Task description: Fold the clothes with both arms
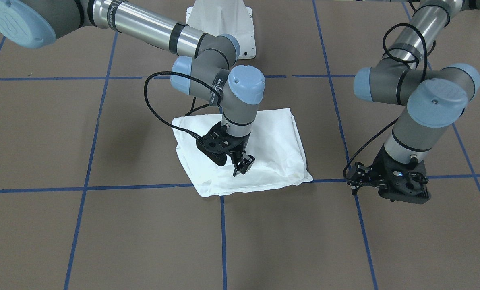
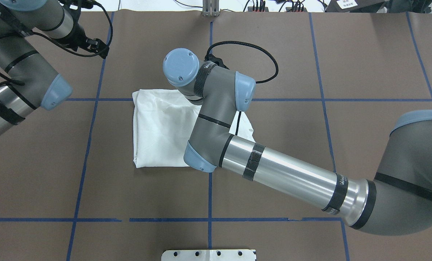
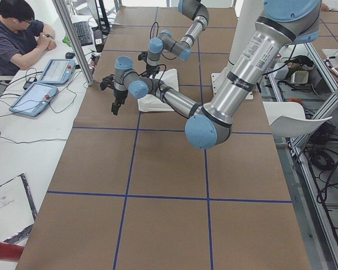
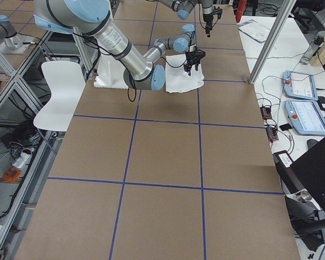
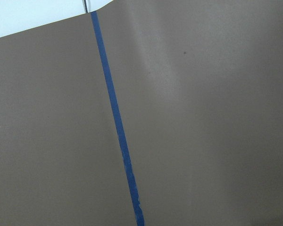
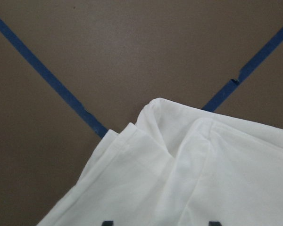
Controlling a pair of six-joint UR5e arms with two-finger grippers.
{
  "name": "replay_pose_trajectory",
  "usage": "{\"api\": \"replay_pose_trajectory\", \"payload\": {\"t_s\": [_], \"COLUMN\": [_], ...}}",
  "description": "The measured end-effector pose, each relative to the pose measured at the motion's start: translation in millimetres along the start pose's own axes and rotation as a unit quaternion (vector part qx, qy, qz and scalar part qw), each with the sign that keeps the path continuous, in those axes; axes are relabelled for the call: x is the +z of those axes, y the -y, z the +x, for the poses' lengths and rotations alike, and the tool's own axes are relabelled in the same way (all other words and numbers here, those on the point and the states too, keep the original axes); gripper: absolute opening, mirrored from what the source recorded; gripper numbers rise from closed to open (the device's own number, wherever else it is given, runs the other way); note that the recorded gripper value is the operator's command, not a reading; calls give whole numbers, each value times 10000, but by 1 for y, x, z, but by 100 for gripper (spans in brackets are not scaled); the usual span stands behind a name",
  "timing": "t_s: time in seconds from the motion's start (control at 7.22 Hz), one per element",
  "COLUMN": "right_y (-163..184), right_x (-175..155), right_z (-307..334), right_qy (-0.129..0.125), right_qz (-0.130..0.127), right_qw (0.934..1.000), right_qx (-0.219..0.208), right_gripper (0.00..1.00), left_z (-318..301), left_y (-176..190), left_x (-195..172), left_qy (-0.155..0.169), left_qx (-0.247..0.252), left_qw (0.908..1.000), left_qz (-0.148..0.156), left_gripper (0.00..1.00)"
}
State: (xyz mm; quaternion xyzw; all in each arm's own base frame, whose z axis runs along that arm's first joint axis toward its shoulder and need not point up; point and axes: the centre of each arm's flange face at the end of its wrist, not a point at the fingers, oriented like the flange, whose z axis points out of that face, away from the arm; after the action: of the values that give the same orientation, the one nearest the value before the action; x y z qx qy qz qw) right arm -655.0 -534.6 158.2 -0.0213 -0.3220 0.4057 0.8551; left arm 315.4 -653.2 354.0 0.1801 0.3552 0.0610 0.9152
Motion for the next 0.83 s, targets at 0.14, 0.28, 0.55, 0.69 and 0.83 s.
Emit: {"api": "replay_pose_trajectory", "payload": {"t_s": [0.14, 0.28, 0.55, 0.69, 0.83], "right_y": [-3, -4, -7, -7, -7], "right_x": [1, 2, 4, 4, 4], "right_z": [1, 2, 4, 4, 3], "right_qy": [-1, -1, 3, 8, 13], "right_qz": [6, 17, 22, 21, 20], "right_qw": [10000, 10000, 10000, 10000, 10000], "right_qx": [1, -19, -41, -28, -25], "right_gripper": [62, 52, 0, 0, 0], "left_z": [0, 1, 1, 0, 1], "left_y": [0, 0, -2, -2, -3], "left_x": [-1, -2, -3, -4, -4], "left_qy": [-5, -11, -17, -18, -23], "left_qx": [4, 9, 13, 14, 16], "left_qw": [10000, 10000, 10000, 10000, 10000], "left_qz": [7, 16, 25, 25, 33], "left_gripper": [100, 100, 100, 100, 100]}}
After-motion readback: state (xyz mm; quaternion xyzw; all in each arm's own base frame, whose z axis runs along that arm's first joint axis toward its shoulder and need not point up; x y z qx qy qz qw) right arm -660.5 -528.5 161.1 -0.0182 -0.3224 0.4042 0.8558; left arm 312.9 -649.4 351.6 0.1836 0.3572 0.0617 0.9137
